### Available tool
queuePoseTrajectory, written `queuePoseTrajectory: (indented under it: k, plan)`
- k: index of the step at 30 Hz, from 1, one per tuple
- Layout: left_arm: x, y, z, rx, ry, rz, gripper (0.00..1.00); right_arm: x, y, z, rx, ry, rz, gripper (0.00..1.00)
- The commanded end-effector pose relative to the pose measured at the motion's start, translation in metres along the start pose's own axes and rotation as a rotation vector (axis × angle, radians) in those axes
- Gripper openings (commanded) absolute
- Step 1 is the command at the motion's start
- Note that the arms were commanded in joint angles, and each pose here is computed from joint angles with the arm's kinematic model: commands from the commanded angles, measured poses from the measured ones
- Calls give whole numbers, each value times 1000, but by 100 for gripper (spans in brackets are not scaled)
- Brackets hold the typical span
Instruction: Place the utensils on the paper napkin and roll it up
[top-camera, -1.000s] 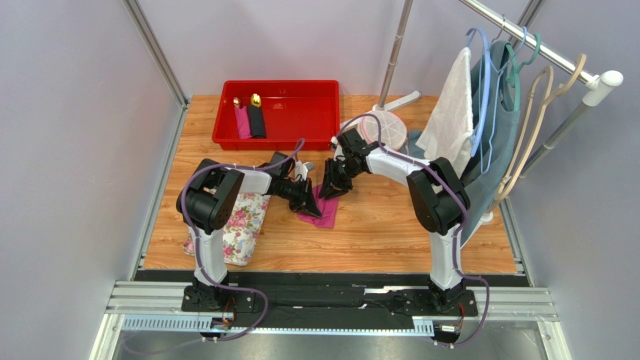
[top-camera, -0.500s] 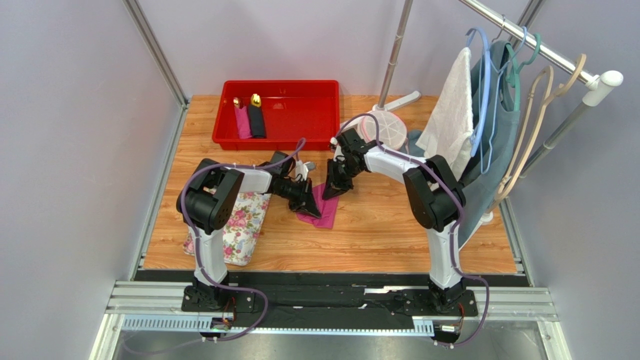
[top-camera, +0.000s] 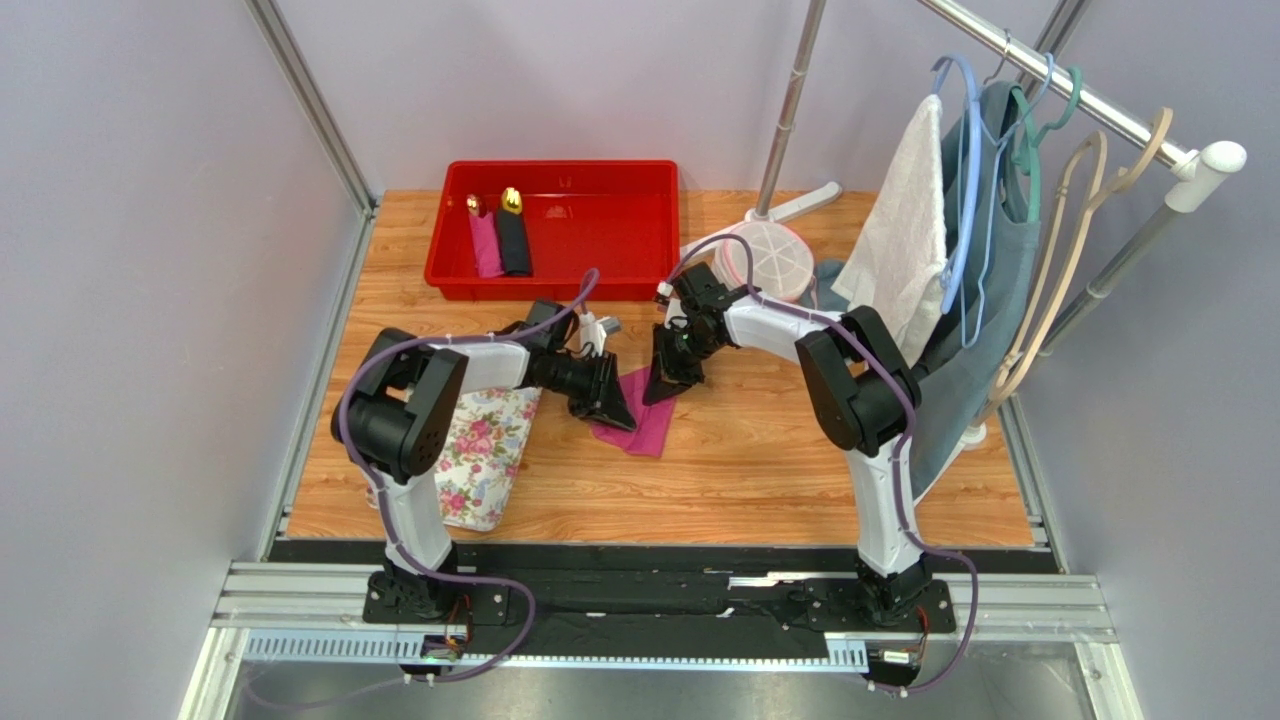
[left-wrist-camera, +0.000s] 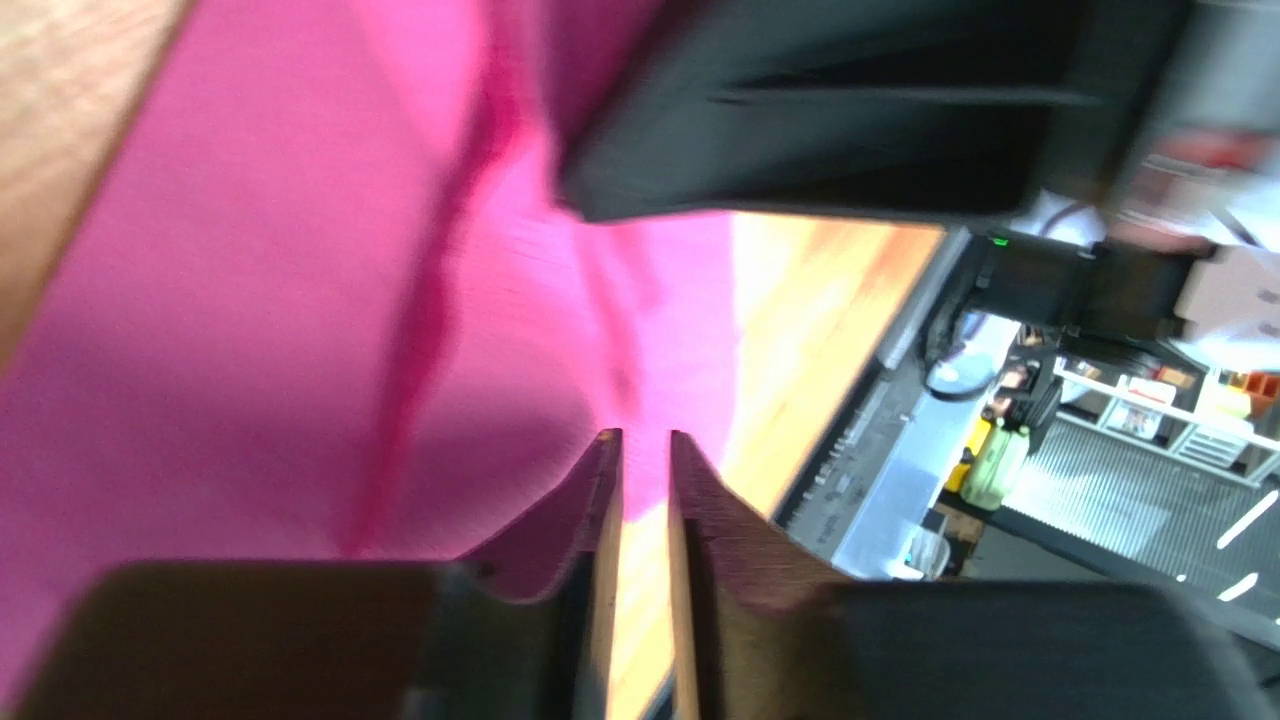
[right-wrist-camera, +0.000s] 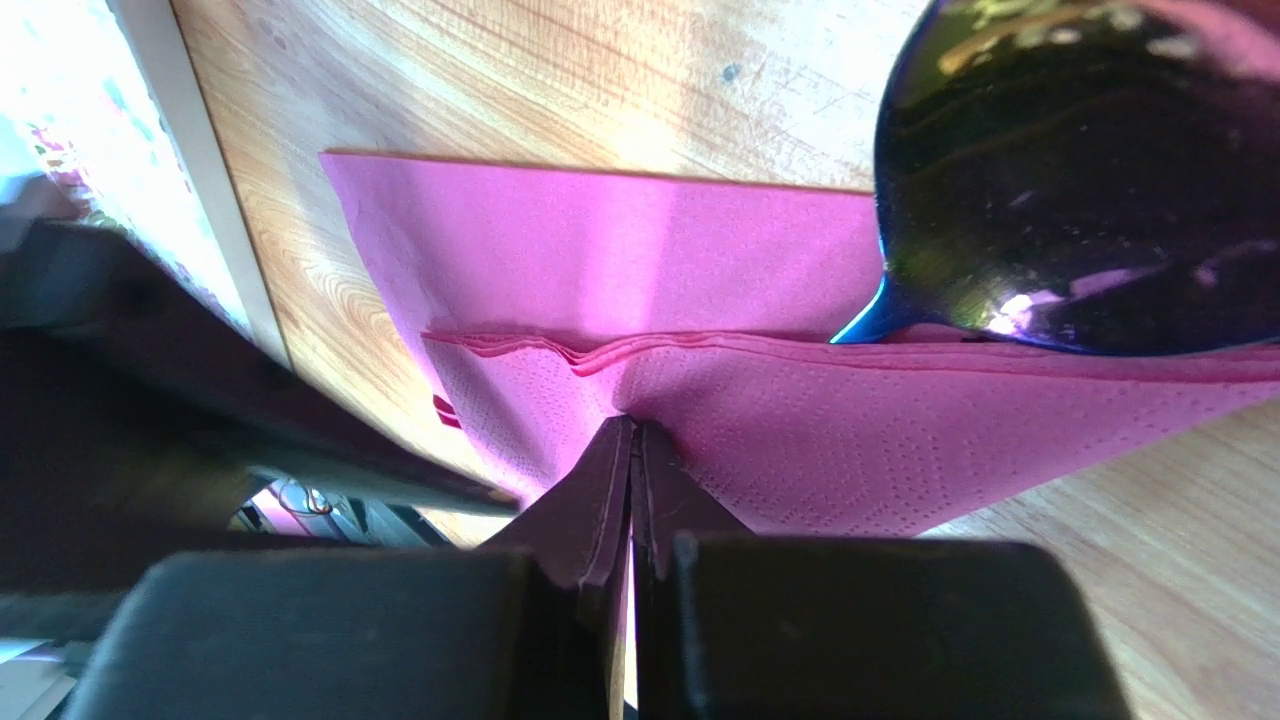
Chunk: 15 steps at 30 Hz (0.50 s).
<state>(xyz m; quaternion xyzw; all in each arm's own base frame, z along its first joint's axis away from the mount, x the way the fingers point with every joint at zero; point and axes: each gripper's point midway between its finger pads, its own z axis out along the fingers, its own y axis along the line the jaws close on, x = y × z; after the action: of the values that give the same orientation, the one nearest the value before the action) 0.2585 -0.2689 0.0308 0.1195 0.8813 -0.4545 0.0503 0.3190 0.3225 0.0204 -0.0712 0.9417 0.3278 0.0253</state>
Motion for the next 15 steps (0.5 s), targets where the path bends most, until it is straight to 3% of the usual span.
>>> queuePoseTrajectory:
  k: [1,7,15]
  plan:
    - [-13,-48,-22,115,-51,153,32,11,-29,21,67,22,-19,1]
    - [-7,-57,-13,181,5,108,33,17,-27,22,43,36,-13,1]
    - [1,-11,15,58,38,-12,7,19,-25,20,30,40,-29,1]
